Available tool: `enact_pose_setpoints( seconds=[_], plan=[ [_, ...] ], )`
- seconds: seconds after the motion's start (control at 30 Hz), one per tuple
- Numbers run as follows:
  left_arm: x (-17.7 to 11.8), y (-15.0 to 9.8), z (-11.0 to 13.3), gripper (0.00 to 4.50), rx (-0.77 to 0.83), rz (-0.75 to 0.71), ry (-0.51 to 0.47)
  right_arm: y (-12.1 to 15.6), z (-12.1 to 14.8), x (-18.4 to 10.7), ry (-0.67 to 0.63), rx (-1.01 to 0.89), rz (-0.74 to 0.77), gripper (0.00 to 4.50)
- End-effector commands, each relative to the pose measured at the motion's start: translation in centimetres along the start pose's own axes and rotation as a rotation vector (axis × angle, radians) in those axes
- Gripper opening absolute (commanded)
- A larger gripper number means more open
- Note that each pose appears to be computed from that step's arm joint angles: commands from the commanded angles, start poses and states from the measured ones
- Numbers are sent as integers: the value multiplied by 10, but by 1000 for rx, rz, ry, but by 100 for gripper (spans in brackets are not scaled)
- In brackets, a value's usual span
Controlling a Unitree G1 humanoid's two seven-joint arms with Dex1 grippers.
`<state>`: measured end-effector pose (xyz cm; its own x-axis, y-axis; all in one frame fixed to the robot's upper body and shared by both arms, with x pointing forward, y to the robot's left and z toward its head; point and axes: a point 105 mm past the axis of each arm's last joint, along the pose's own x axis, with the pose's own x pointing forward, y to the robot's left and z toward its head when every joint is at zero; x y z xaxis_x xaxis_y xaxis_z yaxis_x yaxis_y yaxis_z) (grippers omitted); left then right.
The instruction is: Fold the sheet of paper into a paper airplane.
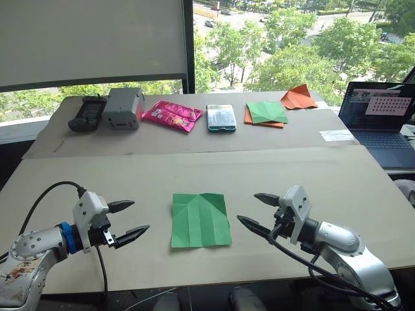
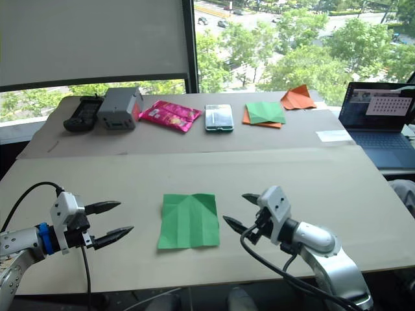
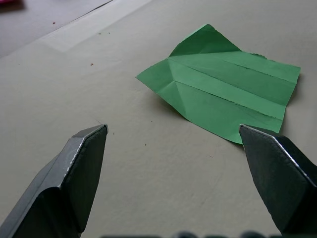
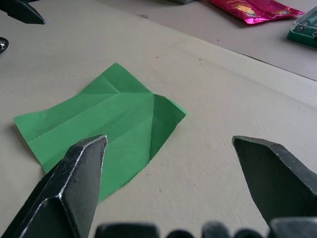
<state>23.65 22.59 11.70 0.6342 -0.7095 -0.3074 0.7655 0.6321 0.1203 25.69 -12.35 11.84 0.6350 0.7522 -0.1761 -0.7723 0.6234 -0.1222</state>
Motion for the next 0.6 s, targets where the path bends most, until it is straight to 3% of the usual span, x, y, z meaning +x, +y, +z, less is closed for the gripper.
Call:
enact_pose_setpoints(
  seconds=[0.03,0.17,0.43,0.6],
  plan=[
    [2,0,7,450,36,-15,-5,-2,10,-2,-31,-40,-11,448],
    [16,-3,14,450,19,-60,-32,-2,9,-2,-28,-40,-19,448],
    [53,-26,21,198,89,-226,-67,-4,7,-1,-17,-43,-35,450],
    [82,-27,8,26,135,-240,-27,-7,1,-2,18,-31,-47,450]
  ],
)
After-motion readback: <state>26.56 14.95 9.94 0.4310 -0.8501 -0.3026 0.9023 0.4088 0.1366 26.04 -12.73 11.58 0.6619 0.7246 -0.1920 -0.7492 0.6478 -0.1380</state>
